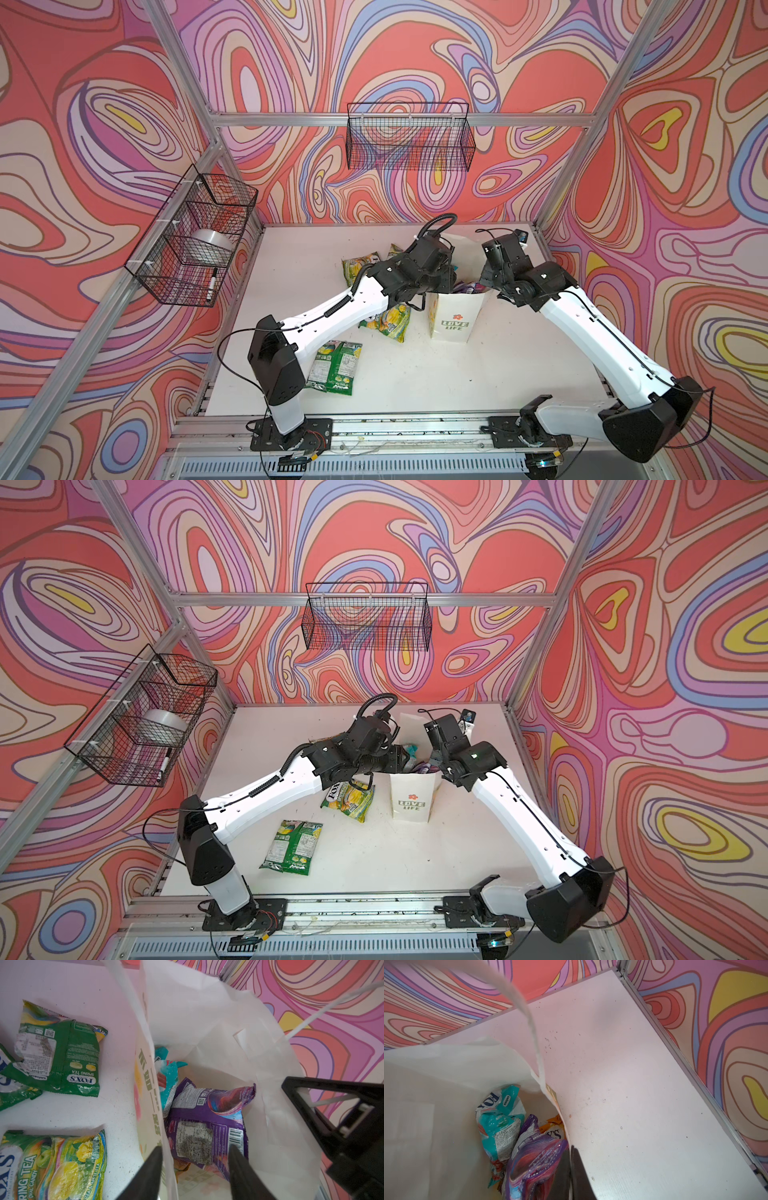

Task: Place the snacks into the paper bag
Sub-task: 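Open the left gripper and withdraw it from the bag while the right gripper holds it, then lower the left gripper onto a green Spring Tea packet and grasp it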

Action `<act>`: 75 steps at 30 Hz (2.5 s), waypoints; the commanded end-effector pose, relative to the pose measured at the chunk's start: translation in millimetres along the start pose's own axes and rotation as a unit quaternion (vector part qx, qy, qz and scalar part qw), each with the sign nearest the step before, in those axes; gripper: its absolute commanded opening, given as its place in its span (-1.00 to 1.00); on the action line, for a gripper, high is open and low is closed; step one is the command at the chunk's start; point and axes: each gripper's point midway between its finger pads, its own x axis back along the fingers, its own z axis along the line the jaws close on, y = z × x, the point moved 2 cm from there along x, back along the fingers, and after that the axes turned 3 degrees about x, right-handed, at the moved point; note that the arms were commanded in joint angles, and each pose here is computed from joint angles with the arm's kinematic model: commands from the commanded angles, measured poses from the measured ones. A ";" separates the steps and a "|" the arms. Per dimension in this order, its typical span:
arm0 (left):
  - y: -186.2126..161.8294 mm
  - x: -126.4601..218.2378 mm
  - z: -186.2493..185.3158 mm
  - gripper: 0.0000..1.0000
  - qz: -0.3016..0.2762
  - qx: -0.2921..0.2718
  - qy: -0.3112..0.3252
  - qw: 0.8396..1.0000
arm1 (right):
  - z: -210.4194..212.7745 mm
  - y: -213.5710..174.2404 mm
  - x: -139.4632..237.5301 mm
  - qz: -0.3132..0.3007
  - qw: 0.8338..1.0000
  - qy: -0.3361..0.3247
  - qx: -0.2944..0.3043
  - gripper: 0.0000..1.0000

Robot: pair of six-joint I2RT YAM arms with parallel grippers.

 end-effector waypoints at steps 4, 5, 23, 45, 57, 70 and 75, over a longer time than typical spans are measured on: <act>34.0 79.3 -36.1 1.00 -0.040 -0.100 -0.084 0.991 | 4.8 7.1 5.5 -0.033 0.998 0.037 0.033 -1.00; 37.3 91.3 -35.9 1.00 -0.051 -0.105 -0.087 0.989 | 5.7 4.7 2.3 -0.029 0.998 0.036 0.037 -1.00; -79.4 204.7 187.5 1.00 -0.006 0.136 0.265 0.955 | 18.3 1.2 5.7 -0.041 0.991 0.092 0.085 -1.00; -247.0 117.0 265.8 1.00 0.190 0.223 0.320 0.901 | 22.1 -10.1 8.8 -0.028 0.987 0.122 0.098 -1.00; -263.5 103.0 288.7 1.00 0.217 0.227 0.380 0.870 | 23.0 -12.5 8.3 -0.021 0.987 0.125 0.096 -1.00; -285.0 82.7 300.9 0.74 0.235 0.259 0.381 0.856 | 24.3 -10.2 11.3 -0.024 0.986 0.132 0.097 -1.00; -280.5 82.9 303.5 0.40 0.218 0.263 0.390 0.855 | 22.7 -9.1 15.2 -0.028 0.986 0.133 0.097 -1.00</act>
